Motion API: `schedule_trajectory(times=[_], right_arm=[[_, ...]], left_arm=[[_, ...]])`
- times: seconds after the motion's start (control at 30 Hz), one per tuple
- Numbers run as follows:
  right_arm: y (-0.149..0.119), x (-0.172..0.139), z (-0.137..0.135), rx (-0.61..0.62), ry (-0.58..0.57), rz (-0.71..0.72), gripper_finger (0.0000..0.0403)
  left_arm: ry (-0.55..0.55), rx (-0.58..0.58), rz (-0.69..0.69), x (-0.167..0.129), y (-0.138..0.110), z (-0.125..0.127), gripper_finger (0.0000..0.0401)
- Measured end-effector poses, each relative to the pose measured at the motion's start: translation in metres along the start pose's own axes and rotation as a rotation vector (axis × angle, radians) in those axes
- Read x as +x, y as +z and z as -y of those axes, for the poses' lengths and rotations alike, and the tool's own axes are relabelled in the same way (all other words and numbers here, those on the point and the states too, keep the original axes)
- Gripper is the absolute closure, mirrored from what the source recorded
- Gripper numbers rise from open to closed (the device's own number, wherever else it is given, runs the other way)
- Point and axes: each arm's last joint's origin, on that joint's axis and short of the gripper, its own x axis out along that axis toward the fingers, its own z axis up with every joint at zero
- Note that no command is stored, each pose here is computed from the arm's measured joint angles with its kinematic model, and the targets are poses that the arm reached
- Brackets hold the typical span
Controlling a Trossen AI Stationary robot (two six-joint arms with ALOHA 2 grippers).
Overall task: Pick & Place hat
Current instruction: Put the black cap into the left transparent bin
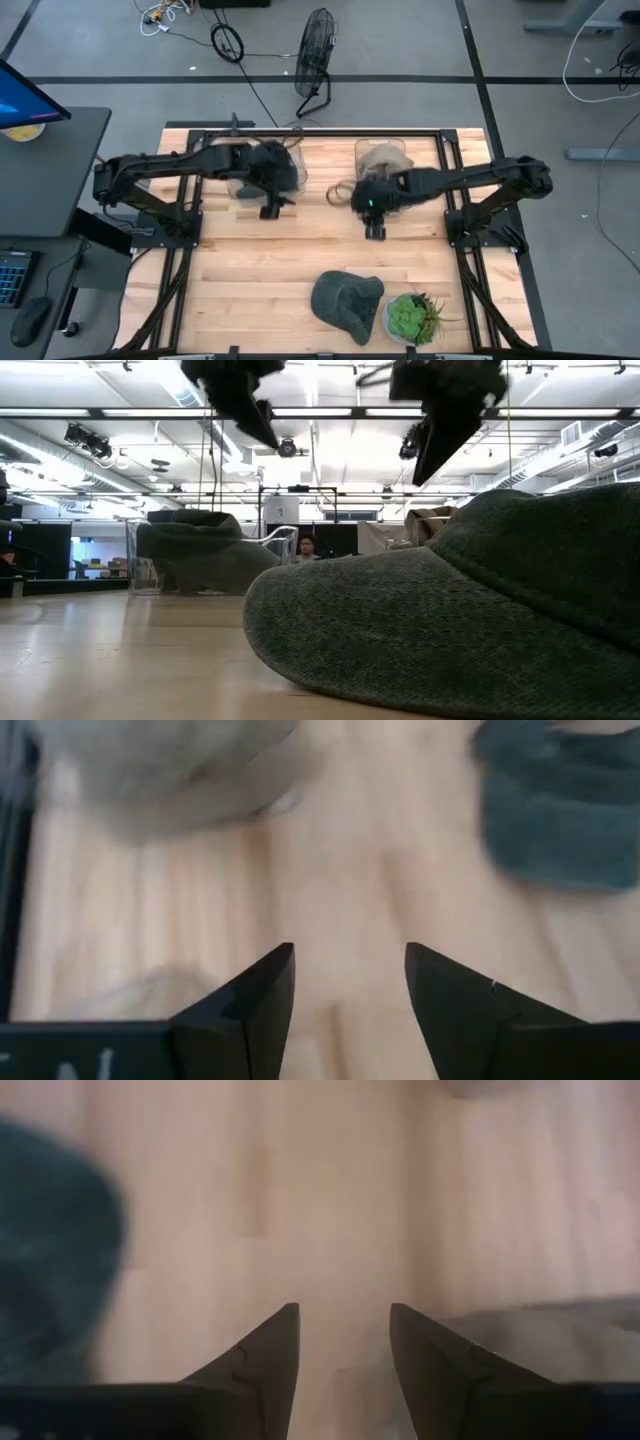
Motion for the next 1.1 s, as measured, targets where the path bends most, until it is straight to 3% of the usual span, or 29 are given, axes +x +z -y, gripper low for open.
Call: schedule_trajectory(times=[0.37, 0.53, 0.9, 1.1], right_arm=[[0.007, 0.000, -0.094, -0.321, 0.265, 0.189, 0.0243], [0.006, 0.026, -0.121, -0.354, 0.353, 0.151, 0.0243], [-0.009, 0.090, -0.143, -0.326, 0.404, -0.065, 0.0243], [-0.012, 0.101, -0.145, -0.367, 0.405, -0.086, 0.0251]], left_arm=[[-0.062, 0.075, 0.051, 0.004, 0.012, 0.030, 0.0209], [-0.057, 0.065, 0.060, 0.004, 0.013, 0.030, 0.0209], [-0.074, -0.056, 0.051, 0.005, 0.014, 0.036, 0.0209], [-0.094, -0.047, 0.049, 0.005, 0.015, 0.044, 0.0209]])
